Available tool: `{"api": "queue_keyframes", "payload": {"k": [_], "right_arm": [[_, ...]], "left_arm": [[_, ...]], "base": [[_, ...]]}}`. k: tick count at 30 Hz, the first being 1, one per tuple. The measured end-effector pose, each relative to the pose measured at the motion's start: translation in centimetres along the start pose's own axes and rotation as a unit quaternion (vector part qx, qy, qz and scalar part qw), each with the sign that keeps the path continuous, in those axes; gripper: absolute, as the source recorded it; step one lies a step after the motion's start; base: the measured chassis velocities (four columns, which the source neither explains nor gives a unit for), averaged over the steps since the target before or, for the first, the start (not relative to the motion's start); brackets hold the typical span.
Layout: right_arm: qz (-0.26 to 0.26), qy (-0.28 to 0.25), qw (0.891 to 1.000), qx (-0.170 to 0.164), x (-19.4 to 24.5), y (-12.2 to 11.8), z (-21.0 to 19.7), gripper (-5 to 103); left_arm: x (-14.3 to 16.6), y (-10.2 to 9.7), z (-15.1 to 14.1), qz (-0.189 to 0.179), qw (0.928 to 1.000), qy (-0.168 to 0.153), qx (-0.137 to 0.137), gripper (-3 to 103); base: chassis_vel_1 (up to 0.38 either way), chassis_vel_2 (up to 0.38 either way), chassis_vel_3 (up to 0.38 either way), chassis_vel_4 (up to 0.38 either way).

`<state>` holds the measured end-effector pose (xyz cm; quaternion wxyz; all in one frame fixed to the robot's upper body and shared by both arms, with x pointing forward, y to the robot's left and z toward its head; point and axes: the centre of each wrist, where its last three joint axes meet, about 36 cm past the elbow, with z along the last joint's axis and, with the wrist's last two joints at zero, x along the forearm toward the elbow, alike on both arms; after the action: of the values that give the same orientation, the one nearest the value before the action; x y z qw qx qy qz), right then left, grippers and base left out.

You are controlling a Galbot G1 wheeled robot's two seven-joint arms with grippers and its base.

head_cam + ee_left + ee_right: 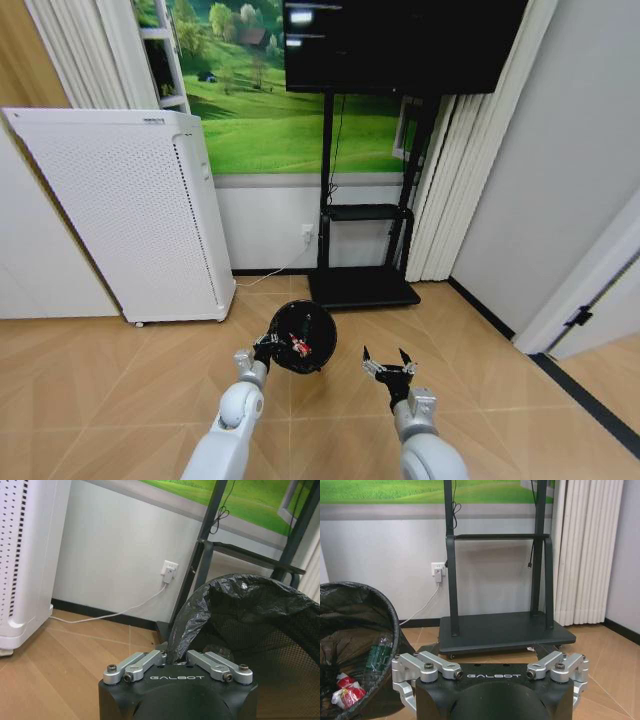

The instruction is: Pick up the trash bin and place the garbage on the floor into it.

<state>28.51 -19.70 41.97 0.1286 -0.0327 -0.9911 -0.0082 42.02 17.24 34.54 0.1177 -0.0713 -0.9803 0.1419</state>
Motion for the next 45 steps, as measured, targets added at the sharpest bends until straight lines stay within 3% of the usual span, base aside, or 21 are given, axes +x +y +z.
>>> {"api": "queue_keyframes", "payload": {"k": [11, 14, 18, 20, 21, 23, 24, 26, 27, 29, 31, 32, 33, 34, 36, 37, 39, 41, 42, 45], "right_arm": [[-0.005, 0.000, 1.000, 0.001, 0.0, 0.3, 0.0, 100], [-0.013, -0.001, 1.000, -0.006, -0.2, 0.4, 0.4, 100], [-0.011, 0.001, 1.000, -0.006, -0.4, 0.3, 0.6, 100], [-0.008, 0.005, 1.000, -0.006, -0.6, 0.1, 0.9, 100], [-0.008, 0.005, 1.000, -0.006, -0.6, 0.1, 0.9, 100], [-0.005, 0.010, 1.000, -0.009, -0.8, 0.0, 1.2, 100], [-0.005, 0.010, 1.000, -0.009, -0.8, 0.0, 1.2, 100], [-0.004, 0.011, 1.000, -0.009, -1.0, 0.0, 1.4, 100], [-0.004, 0.011, 1.000, -0.009, -1.0, 0.0, 1.4, 100], [-0.004, 0.012, 1.000, -0.010, -1.2, 0.1, 1.6, 100], [-0.005, 0.012, 1.000, -0.010, -1.4, 0.2, 1.6, 100], [-0.005, 0.012, 1.000, -0.010, -1.4, 0.2, 1.6, 100], [-0.005, 0.012, 1.000, -0.010, -1.4, 0.2, 1.6, 100], [-0.004, 0.012, 1.000, -0.010, -1.5, 0.2, 1.6, 100], [-0.003, 0.012, 1.000, -0.010, -1.8, 0.2, 1.6, 100], [-0.003, 0.012, 1.000, -0.010, -1.8, 0.2, 1.6, 100], [-0.001, 0.013, 1.000, -0.010, -2.0, 0.1, 1.7, 100], [0.000, 0.013, 1.000, -0.010, -2.2, 0.1, 1.8, 100], [0.000, 0.013, 1.000, -0.010, -2.2, 0.1, 1.8, 100], [0.003, 0.015, 1.000, -0.012, -2.8, -0.1, 2.0, 100]], "left_arm": [[0.1, 0.3, 0.1, -0.003, 1.0000, -0.001, 0.004, 4], [0.3, 1.1, 0.7, -0.059, 0.9982, 0.006, 0.009, 4], [0.6, 2.2, 1.0, -0.097, 0.9952, 0.009, 0.013, 4], [1.4, 3.6, 0.7, -0.155, 0.9874, 0.020, 0.022, 4], [1.4, 3.6, 0.7, -0.155, 0.9874, 0.020, 0.022, 4], [2.3, 5.2, -0.5, -0.204, 0.9763, 0.028, 0.065, 4], [2.3, 5.2, -0.5, -0.204, 0.9763, 0.028, 0.065, 4], [2.6, 6.6, -1.8, -0.245, 0.9617, 0.030, 0.120, 4], [2.6, 6.6, -1.8, -0.245, 0.9617, 0.030, 0.120, 4], [2.5, 7.9, -3.2, -0.284, 0.9409, 0.028, 0.182, 4], [2.3, 9.0, -4.6, -0.325, 0.9128, 0.032, 0.245, 4], [2.3, 9.0, -4.6, -0.325, 0.9128, 0.032, 0.245, 4], [2.2, 9.3, -5.0, -0.337, 0.9046, 0.034, 0.258, 4], [2.0, 10.0, -5.7, -0.367, 0.8834, 0.040, 0.288, 4], [1.4, 11.2, -6.3, -0.412, 0.8525, 0.048, 0.317, 4], [1.4, 11.2, -6.3, -0.412, 0.8525, 0.048, 0.317, 4], [0.9, 11.9, -6.5, -0.441, 0.8359, 0.055, 0.322, 4], [0.6, 12.2, -6.6, -0.457, 0.8263, 0.059, 0.324, 4], [0.6, 12.2, -6.6, -0.457, 0.8263, 0.059, 0.324, 4], [-0.6, 13.1, -6.7, -0.482, 0.8109, 0.067, 0.324, 4]], "base": [[0.283, -0.261, -0.270, 0.271], [0.152, -0.163, -0.151, 0.163], [0.055, -0.069, -0.088, 0.055], [-0.005, 0.028, 0.020, -0.021], [-0.010, 0.056, 0.040, -0.042], [-0.036, 0.056, 0.056, -0.059], [-0.026, 0.056, 0.052, -0.048], [-0.013, 0.026, 0.026, -0.003], [0.000, 0.000, 0.000, 0.000], [0.000, 0.000, 0.000, 0.000], [0.000, 0.000, 0.000, 0.000], [0.000, 0.000, 0.000, 0.000], [0.000, 0.000, 0.000, 0.000], [0.000, 0.000, 0.000, 0.000], [0.000, 0.000, 0.000, 0.000], [0.000, 0.000, 0.000, 0.000], [0.000, 0.000, 0.000, 0.000], [0.000, 0.000, 0.000, 0.000], [0.000, 0.000, 0.000, 0.000], [0.000, 0.000, 0.000, 0.000]]}}
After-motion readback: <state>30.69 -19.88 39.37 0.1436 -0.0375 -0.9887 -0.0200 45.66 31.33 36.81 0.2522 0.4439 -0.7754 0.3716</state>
